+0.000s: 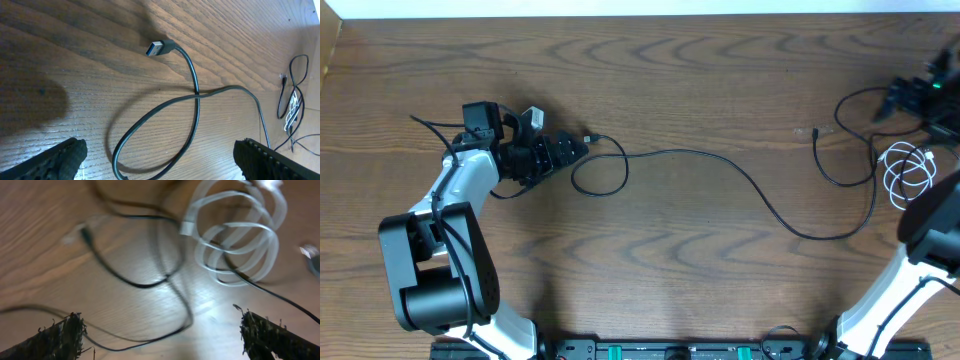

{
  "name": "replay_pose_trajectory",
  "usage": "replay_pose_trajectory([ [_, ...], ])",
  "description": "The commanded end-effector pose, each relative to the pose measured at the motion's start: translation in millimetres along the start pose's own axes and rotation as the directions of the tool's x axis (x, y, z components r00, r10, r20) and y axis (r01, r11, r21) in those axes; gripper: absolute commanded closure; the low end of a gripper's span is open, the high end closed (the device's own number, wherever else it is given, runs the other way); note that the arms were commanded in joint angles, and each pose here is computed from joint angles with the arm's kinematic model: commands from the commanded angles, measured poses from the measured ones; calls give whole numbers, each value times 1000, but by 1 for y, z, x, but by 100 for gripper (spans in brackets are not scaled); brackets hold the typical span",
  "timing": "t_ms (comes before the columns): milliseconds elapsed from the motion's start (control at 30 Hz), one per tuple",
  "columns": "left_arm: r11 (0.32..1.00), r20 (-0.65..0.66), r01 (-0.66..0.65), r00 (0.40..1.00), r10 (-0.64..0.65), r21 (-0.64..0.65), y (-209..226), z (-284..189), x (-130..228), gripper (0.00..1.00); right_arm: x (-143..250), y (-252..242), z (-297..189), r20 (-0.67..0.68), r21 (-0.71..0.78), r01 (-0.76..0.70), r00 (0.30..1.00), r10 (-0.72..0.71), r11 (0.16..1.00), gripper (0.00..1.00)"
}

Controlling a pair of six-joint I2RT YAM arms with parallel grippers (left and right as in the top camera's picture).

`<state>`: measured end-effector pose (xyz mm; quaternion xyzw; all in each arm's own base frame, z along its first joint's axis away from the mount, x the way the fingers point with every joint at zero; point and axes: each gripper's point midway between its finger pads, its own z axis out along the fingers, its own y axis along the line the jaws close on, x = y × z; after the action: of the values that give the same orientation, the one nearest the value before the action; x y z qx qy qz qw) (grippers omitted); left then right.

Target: Untangle cables

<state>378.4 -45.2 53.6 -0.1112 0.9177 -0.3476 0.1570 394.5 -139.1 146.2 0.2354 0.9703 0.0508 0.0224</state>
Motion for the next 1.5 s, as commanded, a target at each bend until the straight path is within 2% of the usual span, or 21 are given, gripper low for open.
replay_pose_trajectory([
  [0,1000,-2,5,1000,-5,-12,5,1,-1,2,9,50,11,-12,-38,208,978,-209,977,2],
  [200,1000,-2,5,1000,-5,-12,5,1,-1,2,31,113,38,-35,-52,384,922,-385,922,1],
  [267,1000,-2,5,1000,-5,-12,5,1,-1,2,44,141,49,-34,-89,483,873,-487,871,1],
  [433,1000,-2,5,1000,-5,-12,5,1,-1,2,83,215,78,29,-201,713,690,-723,672,1],
  [533,1000,-2,5,1000,-5,-12,5,1,-1,2,100,242,97,49,-153,785,613,-789,601,1],
  [600,1000,-2,5,1000,-5,-12,5,1,-1,2,100,246,108,42,-46,813,582,-812,580,1],
  [733,1000,-2,5,1000,-5,-12,5,1,-1,1,73,224,106,9,292,763,600,-800,576,1],
  [833,1000,-2,5,1000,-5,-12,5,1,-1,2,60,210,101,1,361,734,617,-787,576,1],
  [1033,1000,-2,5,1000,-5,-12,5,1,-1,1,25,157,97,17,358,625,738,-674,694,1],
  [1233,1000,-2,5,1000,-5,-12,5,1,-1,2,15,104,99,16,187,441,892,-452,878,1],
  [1333,1000,-2,5,1000,-5,-12,5,1,-1,2,7,79,98,22,114,355,933,-360,928,1],
  [1467,1000,-2,5,1000,-5,-12,5,1,-1,2,-8,44,94,45,116,274,959,-280,955,1],
])
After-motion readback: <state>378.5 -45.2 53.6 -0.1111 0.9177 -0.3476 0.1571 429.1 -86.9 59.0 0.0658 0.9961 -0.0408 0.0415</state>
